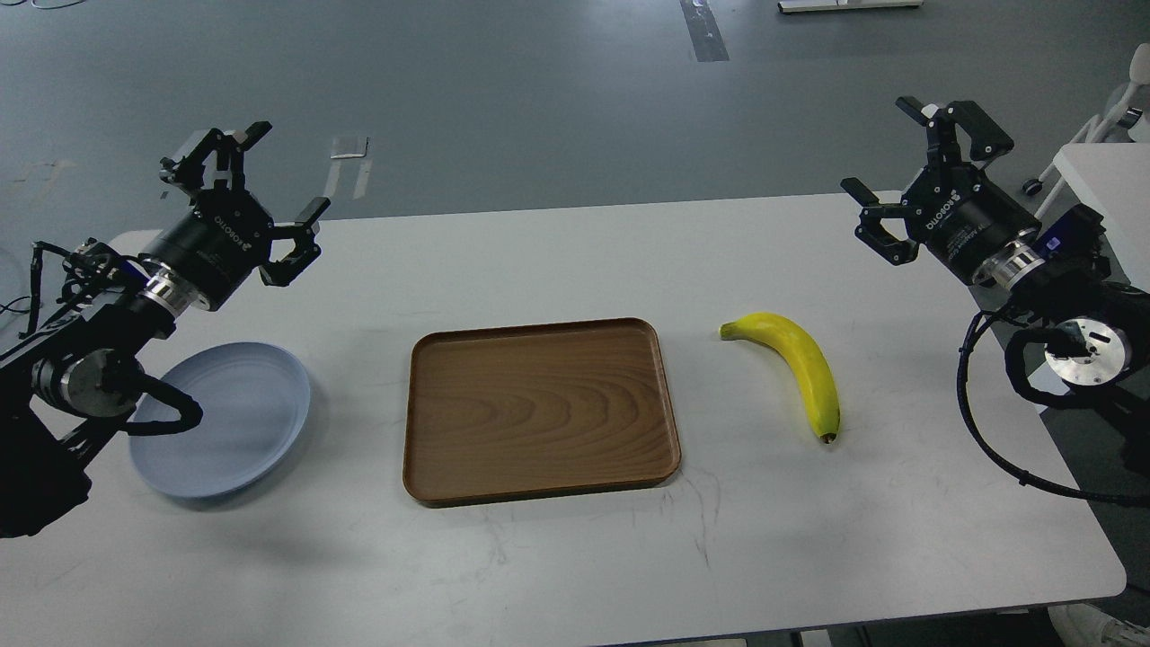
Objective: Place banana on plate with both arms
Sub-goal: 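Move the left gripper down toward the rim of the pale blue plate, then grasp the edge of the pale blue plate with the left gripper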
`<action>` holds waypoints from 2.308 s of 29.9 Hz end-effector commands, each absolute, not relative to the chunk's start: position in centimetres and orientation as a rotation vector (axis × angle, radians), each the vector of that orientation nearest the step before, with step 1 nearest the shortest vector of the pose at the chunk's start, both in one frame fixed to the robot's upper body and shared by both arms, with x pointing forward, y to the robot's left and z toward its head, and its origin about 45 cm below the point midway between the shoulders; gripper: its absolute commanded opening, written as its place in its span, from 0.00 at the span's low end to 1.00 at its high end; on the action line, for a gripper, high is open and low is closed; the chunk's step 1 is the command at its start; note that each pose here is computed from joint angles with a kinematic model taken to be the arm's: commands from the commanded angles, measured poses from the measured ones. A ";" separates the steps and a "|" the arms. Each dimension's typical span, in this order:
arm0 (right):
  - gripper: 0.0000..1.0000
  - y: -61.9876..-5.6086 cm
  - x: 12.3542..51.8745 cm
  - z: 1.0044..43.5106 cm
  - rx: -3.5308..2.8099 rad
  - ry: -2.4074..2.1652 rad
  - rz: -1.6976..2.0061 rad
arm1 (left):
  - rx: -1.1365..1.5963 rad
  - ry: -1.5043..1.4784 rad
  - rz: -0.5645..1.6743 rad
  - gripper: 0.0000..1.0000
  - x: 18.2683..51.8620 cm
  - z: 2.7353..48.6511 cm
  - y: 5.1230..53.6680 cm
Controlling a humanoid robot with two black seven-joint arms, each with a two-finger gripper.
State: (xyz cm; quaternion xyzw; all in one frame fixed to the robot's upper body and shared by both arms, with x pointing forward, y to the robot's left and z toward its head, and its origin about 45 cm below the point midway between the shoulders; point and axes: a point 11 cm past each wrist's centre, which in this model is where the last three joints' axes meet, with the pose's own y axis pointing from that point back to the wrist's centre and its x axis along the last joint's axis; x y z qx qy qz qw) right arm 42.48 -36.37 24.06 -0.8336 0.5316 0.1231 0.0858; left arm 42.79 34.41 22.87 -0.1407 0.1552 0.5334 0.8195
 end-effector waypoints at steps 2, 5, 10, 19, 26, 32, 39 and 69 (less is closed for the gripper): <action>1.00 -36.4 42.4 24.0 -2.483 1.584 0.368 | -0.299 0.328 1.138 0.98 42.8 22.9 34.5; 1.00 -36.4 42.4 24.0 -2.483 1.586 0.367 | -0.289 0.325 1.142 0.98 42.8 23.1 34.9; 1.00 -36.7 42.4 24.2 -2.484 1.590 0.360 | -0.273 0.219 1.158 0.98 44.2 26.9 36.9; 1.00 -36.6 42.5 24.4 -2.487 1.586 0.353 | 0.058 -0.360 0.921 0.98 42.6 37.9 36.9; 1.00 -36.9 42.4 24.5 -2.487 1.593 0.348 | 0.469 -0.766 0.557 0.98 38.3 39.4 32.6; 1.00 -36.8 42.7 25.0 -2.490 1.587 0.331 | 0.851 -0.937 0.308 0.98 37.2 33.5 33.2; 1.00 -37.3 42.7 25.5 -2.481 1.597 0.313 | 1.131 -0.736 0.233 0.98 36.7 23.3 39.2; 1.00 -38.1 42.6 26.0 -2.471 1.612 0.295 | 1.356 -0.434 0.439 0.95 31.7 15.4 51.0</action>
